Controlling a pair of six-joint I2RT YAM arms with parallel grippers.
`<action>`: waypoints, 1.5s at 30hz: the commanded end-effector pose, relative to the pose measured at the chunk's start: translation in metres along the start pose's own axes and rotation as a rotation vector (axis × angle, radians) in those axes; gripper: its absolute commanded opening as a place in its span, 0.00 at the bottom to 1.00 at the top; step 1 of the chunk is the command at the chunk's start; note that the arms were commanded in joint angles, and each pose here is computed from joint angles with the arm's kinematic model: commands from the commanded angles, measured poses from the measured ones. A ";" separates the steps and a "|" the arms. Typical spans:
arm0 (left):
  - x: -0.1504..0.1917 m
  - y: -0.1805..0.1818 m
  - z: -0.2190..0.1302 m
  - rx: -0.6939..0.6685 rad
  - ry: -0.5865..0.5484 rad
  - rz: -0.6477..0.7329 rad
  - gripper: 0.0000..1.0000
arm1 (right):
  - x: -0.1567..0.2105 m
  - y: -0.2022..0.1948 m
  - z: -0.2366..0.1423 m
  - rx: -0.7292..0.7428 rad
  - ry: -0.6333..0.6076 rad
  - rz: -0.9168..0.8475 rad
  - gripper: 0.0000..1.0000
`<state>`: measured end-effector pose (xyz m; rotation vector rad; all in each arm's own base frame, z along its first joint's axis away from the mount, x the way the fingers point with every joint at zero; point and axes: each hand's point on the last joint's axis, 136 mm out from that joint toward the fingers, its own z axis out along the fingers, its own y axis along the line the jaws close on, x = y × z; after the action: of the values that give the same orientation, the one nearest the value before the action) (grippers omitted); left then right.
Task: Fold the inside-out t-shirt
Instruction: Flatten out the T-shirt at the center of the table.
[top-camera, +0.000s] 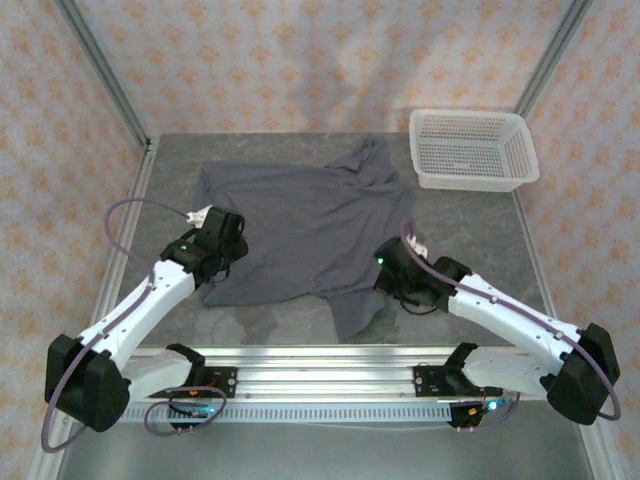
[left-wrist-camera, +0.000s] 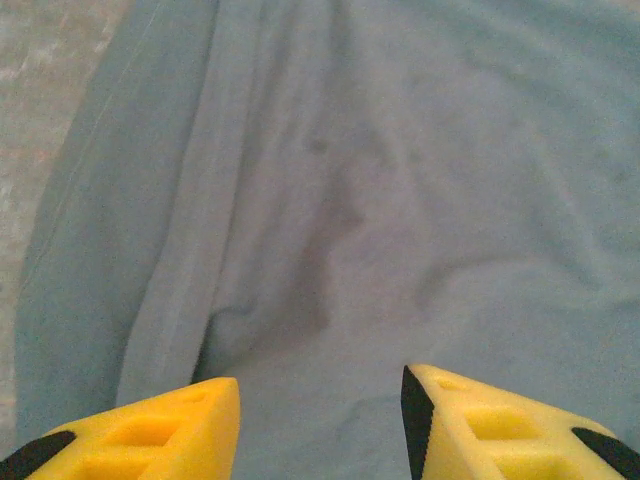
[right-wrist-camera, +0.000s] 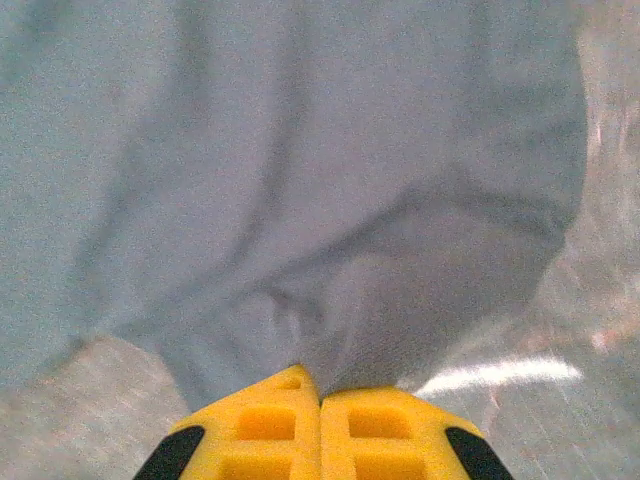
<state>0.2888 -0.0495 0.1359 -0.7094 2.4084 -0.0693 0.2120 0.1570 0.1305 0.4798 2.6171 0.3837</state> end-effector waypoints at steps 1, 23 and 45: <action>0.029 0.034 0.007 -0.163 0.089 -0.016 0.47 | -0.040 -0.002 -0.012 0.004 -0.155 -0.008 0.00; 0.069 0.064 0.072 -0.440 0.182 0.135 0.35 | -0.089 -0.024 -0.036 0.034 -0.286 0.025 0.00; -0.064 0.052 0.088 -0.493 -0.055 -0.037 0.03 | -0.155 -0.040 -0.050 0.025 -0.359 0.161 0.00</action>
<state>0.3373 0.0214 0.0957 -0.9506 2.4144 0.4343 0.2914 0.0494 0.2054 0.7122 2.2794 0.2510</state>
